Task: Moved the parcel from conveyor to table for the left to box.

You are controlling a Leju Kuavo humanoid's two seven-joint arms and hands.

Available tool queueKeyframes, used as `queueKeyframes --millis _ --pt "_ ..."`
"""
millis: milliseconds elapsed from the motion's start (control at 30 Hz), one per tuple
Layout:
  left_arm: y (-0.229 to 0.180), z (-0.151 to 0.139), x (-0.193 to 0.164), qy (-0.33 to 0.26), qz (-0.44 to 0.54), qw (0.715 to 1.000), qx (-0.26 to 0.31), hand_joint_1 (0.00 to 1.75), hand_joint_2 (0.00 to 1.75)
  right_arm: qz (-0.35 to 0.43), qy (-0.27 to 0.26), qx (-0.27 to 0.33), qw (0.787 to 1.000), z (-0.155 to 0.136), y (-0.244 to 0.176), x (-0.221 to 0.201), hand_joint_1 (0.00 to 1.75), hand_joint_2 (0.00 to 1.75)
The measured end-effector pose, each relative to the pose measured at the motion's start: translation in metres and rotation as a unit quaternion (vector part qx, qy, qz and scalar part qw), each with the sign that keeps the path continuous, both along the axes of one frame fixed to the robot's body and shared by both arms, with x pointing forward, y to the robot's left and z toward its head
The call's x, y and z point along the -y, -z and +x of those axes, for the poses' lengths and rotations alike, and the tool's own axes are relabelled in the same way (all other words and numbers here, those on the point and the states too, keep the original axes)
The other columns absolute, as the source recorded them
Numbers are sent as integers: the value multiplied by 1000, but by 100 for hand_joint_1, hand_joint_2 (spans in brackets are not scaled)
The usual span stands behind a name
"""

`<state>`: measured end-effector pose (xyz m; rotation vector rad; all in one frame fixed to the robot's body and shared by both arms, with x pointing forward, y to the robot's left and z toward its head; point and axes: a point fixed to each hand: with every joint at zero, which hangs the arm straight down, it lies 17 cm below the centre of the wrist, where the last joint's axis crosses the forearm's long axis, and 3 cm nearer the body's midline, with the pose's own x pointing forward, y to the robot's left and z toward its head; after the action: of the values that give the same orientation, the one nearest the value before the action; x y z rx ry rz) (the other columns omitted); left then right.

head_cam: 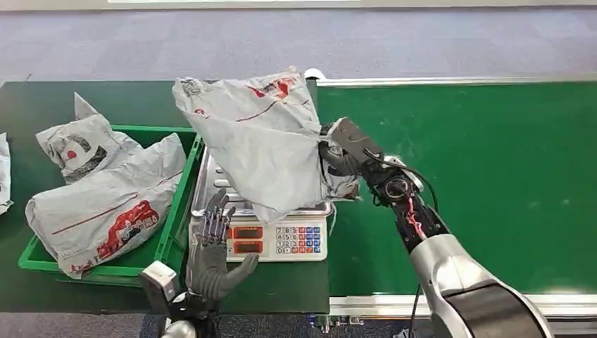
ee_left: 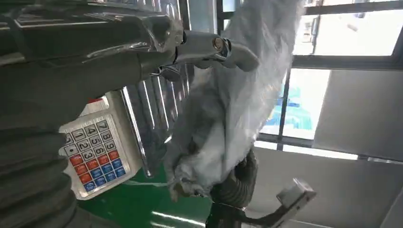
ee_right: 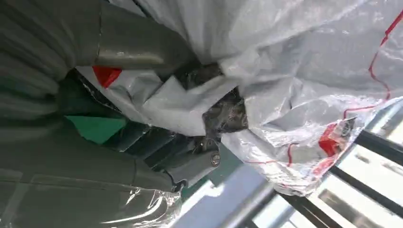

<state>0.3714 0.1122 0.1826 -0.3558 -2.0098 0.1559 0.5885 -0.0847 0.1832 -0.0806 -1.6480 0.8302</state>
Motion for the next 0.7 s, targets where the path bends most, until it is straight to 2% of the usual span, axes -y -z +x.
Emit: queueKeyframes --millis 133,267,700 --pt "2 1 2 2 2 1000 -8 0 175 5 -11 -35 999 -7 16 -10 0 175" --pt "3 1 4 3 4 1000 -9 0 175 17 -16 -40 999 -10 16 -15 0 175" --pt "7 -1 2 -2 8 1000 -13 0 175 82 -60 45 994 -26 -19 -37 0 175"
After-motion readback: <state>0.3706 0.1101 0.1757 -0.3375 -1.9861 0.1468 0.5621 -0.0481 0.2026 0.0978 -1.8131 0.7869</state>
